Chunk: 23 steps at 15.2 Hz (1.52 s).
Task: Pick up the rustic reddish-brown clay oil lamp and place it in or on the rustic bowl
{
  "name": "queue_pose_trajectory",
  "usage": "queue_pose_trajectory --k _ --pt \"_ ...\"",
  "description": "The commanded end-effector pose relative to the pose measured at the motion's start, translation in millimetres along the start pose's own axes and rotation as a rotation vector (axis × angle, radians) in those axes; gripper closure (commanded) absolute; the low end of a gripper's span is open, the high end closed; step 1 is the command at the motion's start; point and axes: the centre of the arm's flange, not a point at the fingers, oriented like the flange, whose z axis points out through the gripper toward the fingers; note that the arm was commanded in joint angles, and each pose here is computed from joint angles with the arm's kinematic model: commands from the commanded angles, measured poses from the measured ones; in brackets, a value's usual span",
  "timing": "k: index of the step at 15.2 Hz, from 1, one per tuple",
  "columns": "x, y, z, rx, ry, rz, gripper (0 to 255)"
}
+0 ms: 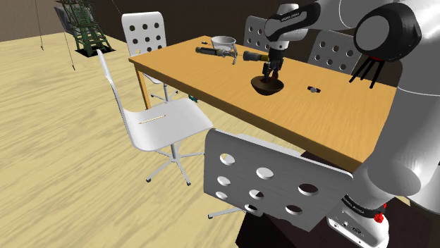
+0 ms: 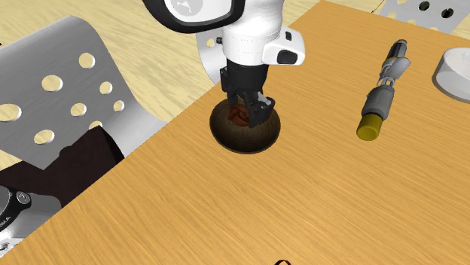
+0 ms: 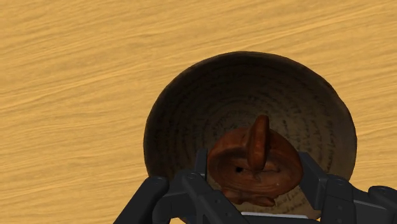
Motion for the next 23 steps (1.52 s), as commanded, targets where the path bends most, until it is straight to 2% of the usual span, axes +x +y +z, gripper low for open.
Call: queue_pose_trajectory --k 1,7,8,13,17,23 --pt "-0.2 -0.3 3.5 0.000 0.001 0.000 255" --pt "-0.2 -0.3 3.5 0.000 0.001 0.000 255" --pt "-0.2 -0.3 3.6 0.000 0.001 0.000 0" --pt "-0.2 -0.3 3.6 0.000 0.001 0.000 0" --pt "-0.2 -0.3 -46.4 0.000 0.001 0.000 0" --pt "-0.2 -0.3 -46.4 0.000 0.001 0.000 0"
